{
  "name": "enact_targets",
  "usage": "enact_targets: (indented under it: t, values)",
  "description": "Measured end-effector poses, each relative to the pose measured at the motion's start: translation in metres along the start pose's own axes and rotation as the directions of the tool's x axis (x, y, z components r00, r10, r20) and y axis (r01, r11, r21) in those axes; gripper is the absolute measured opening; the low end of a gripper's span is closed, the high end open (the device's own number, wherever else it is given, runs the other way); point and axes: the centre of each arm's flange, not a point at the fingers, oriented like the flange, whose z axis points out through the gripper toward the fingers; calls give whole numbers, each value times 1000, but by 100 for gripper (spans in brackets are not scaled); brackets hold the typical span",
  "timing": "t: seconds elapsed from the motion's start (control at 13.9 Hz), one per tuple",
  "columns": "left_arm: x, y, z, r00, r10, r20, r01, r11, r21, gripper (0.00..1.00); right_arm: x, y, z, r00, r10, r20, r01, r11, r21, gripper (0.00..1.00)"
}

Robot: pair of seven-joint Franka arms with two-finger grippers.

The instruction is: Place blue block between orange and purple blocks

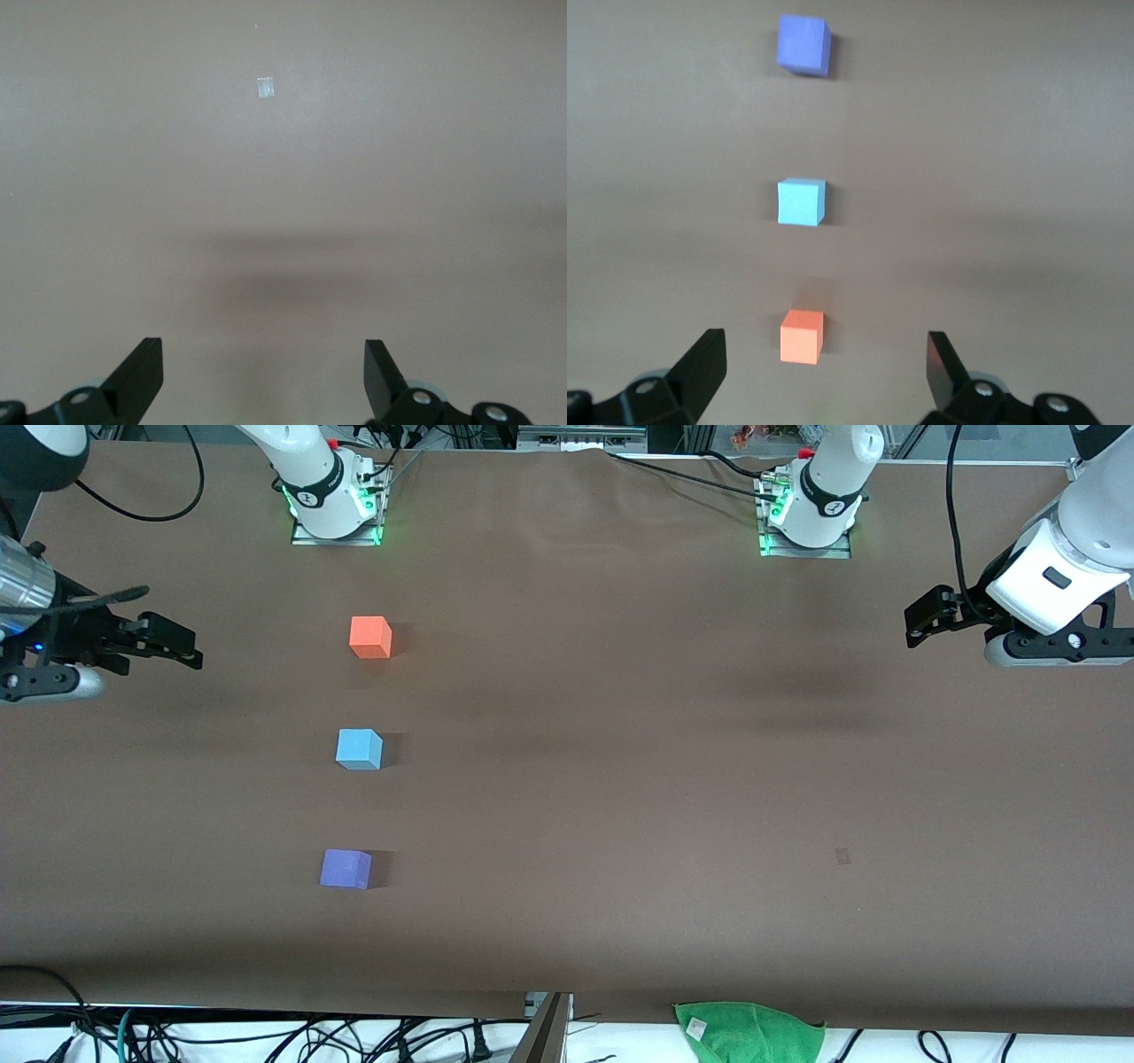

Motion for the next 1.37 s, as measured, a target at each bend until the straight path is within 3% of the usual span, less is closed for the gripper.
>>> enact_targets:
  t: [0.22,1.37]
  values:
    - [0,0,0,1000,0,0,0,1000,0,100,0,-3,8,1000,-7,17,8,1000,-16,100]
    - [0,0,0,1000,0,0,0,1000,0,100,1,-12,2,1000,-30,-2,30,998,-49,100]
